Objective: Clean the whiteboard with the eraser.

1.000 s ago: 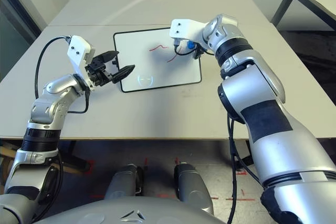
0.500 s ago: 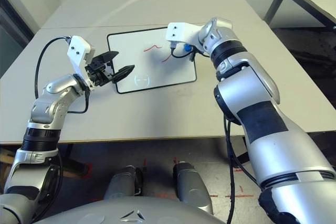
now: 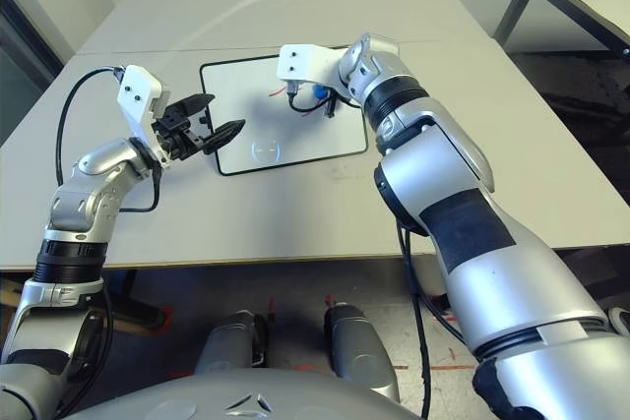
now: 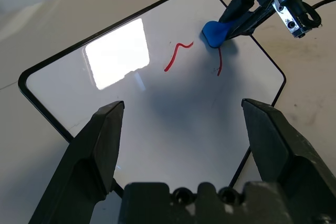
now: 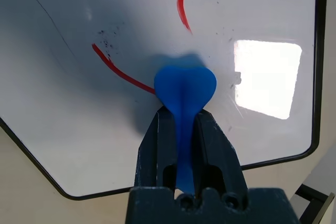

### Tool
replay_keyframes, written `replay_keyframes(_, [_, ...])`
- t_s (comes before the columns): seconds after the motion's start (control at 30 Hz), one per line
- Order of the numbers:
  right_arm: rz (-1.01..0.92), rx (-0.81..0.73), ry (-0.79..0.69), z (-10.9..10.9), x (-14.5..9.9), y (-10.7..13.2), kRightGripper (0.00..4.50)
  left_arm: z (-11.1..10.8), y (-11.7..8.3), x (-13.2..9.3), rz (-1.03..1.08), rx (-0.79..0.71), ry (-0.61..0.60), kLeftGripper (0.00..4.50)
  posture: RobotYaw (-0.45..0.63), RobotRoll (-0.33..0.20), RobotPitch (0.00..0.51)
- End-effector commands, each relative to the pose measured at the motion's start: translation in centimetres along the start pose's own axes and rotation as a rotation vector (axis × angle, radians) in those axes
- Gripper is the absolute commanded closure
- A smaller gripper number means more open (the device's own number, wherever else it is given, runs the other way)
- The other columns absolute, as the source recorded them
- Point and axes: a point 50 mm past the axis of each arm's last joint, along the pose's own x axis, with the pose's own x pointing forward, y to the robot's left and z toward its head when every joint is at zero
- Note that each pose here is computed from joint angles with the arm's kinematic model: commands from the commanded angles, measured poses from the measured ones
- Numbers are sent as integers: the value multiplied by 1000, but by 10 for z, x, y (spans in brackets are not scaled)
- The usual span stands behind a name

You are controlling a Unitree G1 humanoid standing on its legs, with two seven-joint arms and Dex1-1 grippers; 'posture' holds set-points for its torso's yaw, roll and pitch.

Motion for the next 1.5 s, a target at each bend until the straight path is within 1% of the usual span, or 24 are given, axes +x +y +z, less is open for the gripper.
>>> replay_keyframes(0.03, [31,-7,9,-1,6,8,4306,-1,3,-5,22,5,7,0,9,0,66])
replay_keyframes(0.47, [13,18,155,-52,1,2,4321,-1,3,-2,16,2,4,0,-12,0,65])
replay_keyframes(0.7, [12,13,191,-65,0,3,4323,-1,4,-1,13,3,5,0,-19,0,65])
replay_keyframes(0.83, [9,23,159,-57,2,4,4323,-1,4,-1,15,3,8,0,-22,0,66])
replay_keyframes(1.0, [9,25,92,-35,5,5,4324,-2,4,-1,17,1,9,0,-21,0,66])
replay_keyframes(1.1, [15,18,70,-26,6,6,4333,-3,4,-1,20,0,9,0,-14,0,66])
replay_keyframes(1.5, [38,-26,19,-1,14,18,4334,-5,4,-4,36,-5,8,0,7,0,66])
